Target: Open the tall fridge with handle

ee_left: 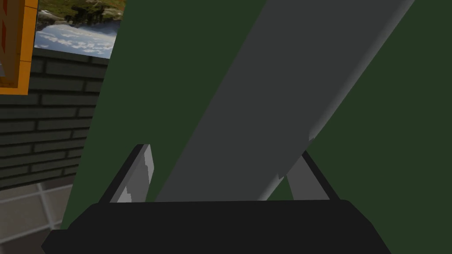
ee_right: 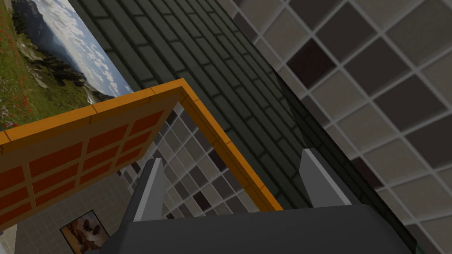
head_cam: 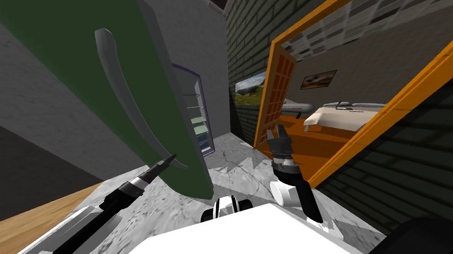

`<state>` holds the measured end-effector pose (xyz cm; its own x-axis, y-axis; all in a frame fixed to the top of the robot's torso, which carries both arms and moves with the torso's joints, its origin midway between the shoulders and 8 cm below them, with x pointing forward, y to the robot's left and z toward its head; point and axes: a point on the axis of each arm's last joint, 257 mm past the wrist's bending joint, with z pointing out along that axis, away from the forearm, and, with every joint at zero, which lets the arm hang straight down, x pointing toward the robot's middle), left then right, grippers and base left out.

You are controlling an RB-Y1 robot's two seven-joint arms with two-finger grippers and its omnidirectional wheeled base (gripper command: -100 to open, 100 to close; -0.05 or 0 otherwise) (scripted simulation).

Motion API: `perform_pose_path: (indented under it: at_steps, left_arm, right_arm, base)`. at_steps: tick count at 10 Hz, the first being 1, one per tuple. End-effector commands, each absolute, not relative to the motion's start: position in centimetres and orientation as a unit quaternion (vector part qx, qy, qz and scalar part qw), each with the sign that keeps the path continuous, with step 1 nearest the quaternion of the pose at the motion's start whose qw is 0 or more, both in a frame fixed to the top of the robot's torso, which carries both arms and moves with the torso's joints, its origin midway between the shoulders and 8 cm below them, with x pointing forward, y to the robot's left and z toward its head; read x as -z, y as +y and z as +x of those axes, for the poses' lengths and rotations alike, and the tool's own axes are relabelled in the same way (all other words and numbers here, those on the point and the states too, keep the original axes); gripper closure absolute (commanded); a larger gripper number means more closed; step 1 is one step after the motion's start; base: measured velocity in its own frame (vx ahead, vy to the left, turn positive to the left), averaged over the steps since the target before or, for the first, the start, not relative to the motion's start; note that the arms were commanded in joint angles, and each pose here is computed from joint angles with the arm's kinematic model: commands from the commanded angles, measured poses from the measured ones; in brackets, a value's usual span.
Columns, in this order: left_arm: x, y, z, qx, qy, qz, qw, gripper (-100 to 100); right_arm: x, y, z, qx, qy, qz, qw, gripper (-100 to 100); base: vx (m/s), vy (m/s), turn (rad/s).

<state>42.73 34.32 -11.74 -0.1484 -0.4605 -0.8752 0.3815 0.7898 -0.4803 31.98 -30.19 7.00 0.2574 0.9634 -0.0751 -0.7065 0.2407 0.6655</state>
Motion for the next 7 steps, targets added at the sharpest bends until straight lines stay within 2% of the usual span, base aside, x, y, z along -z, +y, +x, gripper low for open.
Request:
perform_pose_path:
  at_steps: [1, 5, 7]
  left_arm:
    - [13.3, 35.9, 42.9, 0.320, 0.693, -0.038, 0.645, 100]
    - [15.5, 38.6, 43.0, 0.298, 0.707, -0.061, 0.639, 100]
    - [12.7, 37.4, 44.5, 0.324, 0.687, -0.023, 0.650, 100]
  right_arm:
    - [-7.0, -30.2, 32.0, -0.558, 0.245, 0.262, 0.748, 0]
    - [-7.0, -30.2, 32.0, -0.558, 0.245, 0.262, 0.748, 0]
    - [-7.0, -30.2, 32.0, -0.558, 0.245, 0.262, 0.748, 0]
  base:
    - [-0.046, 0.032, 0.048]
    - [0.005, -0.021, 0.007]
    - [-0.273, 0.109, -0.355]
